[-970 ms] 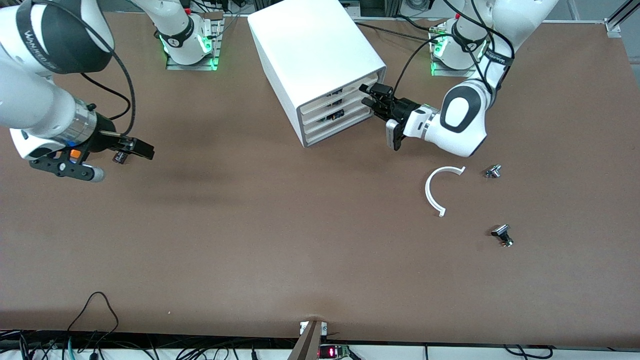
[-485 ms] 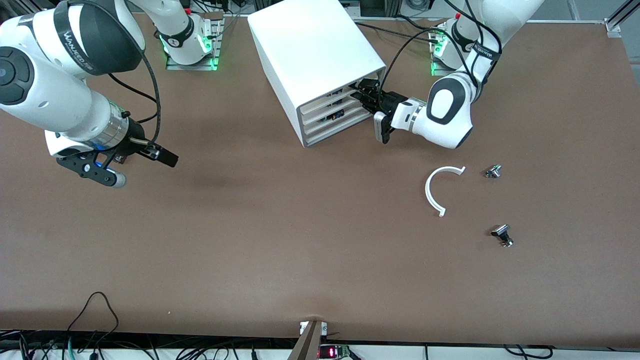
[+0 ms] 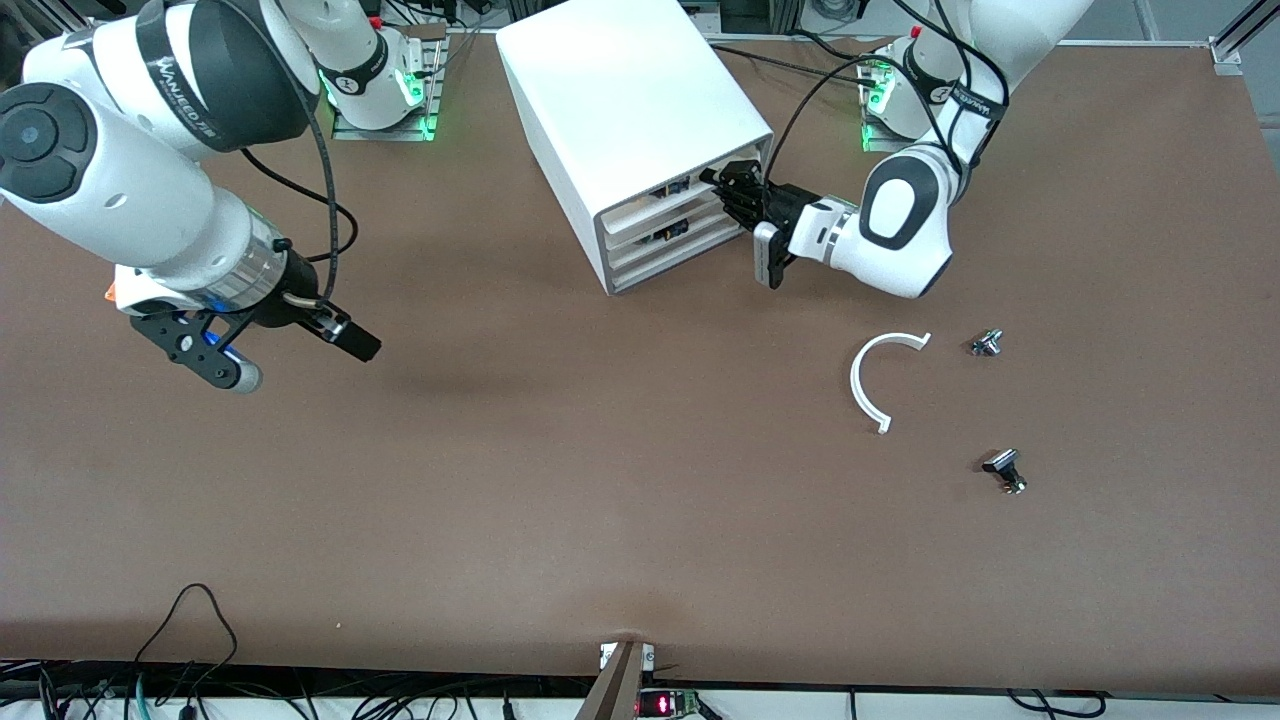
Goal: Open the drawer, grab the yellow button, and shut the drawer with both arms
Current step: 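Grasp the drawer handle with the left gripper and pull the drawer open, then reach the right gripper into the drawer while the left gripper withdraws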
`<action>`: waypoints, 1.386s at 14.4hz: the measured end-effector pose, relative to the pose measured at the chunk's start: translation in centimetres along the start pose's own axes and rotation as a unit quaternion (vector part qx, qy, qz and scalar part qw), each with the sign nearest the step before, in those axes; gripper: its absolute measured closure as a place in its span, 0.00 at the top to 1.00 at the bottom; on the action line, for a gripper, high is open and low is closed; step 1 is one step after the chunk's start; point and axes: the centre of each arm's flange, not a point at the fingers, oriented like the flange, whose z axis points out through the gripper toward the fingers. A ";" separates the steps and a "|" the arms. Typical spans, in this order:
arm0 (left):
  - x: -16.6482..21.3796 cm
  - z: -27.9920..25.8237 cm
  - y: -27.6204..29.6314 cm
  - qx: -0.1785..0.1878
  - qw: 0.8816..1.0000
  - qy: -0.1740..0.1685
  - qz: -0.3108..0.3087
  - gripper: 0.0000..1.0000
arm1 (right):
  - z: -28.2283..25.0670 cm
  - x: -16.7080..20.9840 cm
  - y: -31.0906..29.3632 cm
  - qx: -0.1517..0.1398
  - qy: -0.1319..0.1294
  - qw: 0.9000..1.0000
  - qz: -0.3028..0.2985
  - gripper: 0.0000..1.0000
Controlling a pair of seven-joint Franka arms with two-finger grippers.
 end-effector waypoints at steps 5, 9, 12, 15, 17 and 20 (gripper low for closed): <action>2.3 -6.3 -1.1 0.021 0.999 0.020 0.018 0.11 | 0.1 -0.4 -1.9 0.038 -0.007 0.998 0.048 1.00; 4.4 -10.2 -2.3 0.031 0.999 0.021 0.032 0.11 | 0.3 -2.5 -5.1 0.051 -0.008 0.995 0.091 1.00; 6.0 -13.2 -3.5 0.034 0.998 0.025 0.036 0.11 | 1.2 -5.6 -8.8 0.063 -0.011 0.989 0.130 1.00; 6.8 -14.0 -4.2 0.030 0.998 0.026 0.038 0.11 | 2.6 -8.8 -11.8 0.071 -0.015 0.987 0.146 1.00; 6.9 -14.2 -4.4 0.037 0.998 0.027 0.040 0.13 | 3.3 -10.8 -13.4 0.083 -0.016 0.984 0.154 1.00; 7.4 -15.5 -4.0 0.082 0.995 0.020 0.045 0.42 | 4.4 -14.4 -16.1 0.108 -0.019 0.978 0.176 1.00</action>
